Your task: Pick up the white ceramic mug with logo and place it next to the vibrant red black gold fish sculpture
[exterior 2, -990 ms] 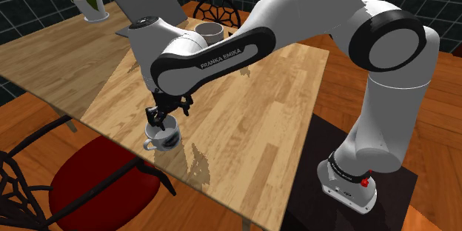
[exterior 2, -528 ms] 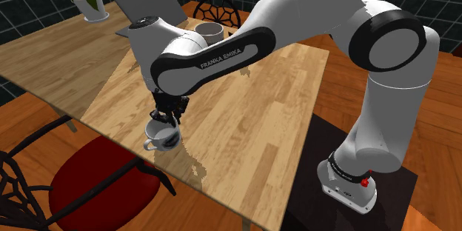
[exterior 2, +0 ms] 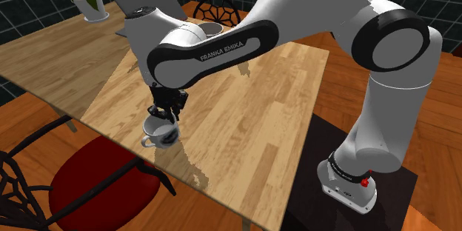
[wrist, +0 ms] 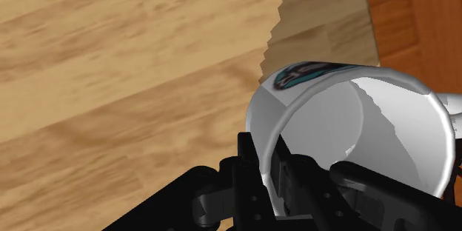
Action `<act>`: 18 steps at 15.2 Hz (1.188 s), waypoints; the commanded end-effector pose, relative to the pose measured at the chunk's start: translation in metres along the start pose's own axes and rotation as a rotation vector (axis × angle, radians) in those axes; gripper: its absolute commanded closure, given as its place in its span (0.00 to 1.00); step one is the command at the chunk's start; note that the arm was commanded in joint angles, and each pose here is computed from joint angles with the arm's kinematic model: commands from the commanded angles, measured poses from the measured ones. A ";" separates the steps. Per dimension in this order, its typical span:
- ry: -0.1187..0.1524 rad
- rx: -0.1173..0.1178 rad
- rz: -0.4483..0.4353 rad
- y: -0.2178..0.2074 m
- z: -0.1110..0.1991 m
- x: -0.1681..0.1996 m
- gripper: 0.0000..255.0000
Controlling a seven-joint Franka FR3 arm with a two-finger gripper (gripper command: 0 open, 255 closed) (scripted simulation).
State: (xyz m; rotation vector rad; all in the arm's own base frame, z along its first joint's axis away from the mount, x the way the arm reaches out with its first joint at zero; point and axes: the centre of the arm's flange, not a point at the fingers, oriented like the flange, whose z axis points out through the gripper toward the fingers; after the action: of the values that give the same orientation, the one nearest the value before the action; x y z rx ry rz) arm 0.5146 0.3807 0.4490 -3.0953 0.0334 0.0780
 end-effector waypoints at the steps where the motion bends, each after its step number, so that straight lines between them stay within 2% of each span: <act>1: 0.000 0.000 0.000 0.000 -0.010 0.000 1.00; 18: 0.000 0.000 0.000 -0.004 -0.100 -0.005 1.00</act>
State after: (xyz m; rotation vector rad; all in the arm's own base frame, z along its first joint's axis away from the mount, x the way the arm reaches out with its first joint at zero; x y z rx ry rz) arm 0.5147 0.3805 0.5441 -3.0952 0.0330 0.0776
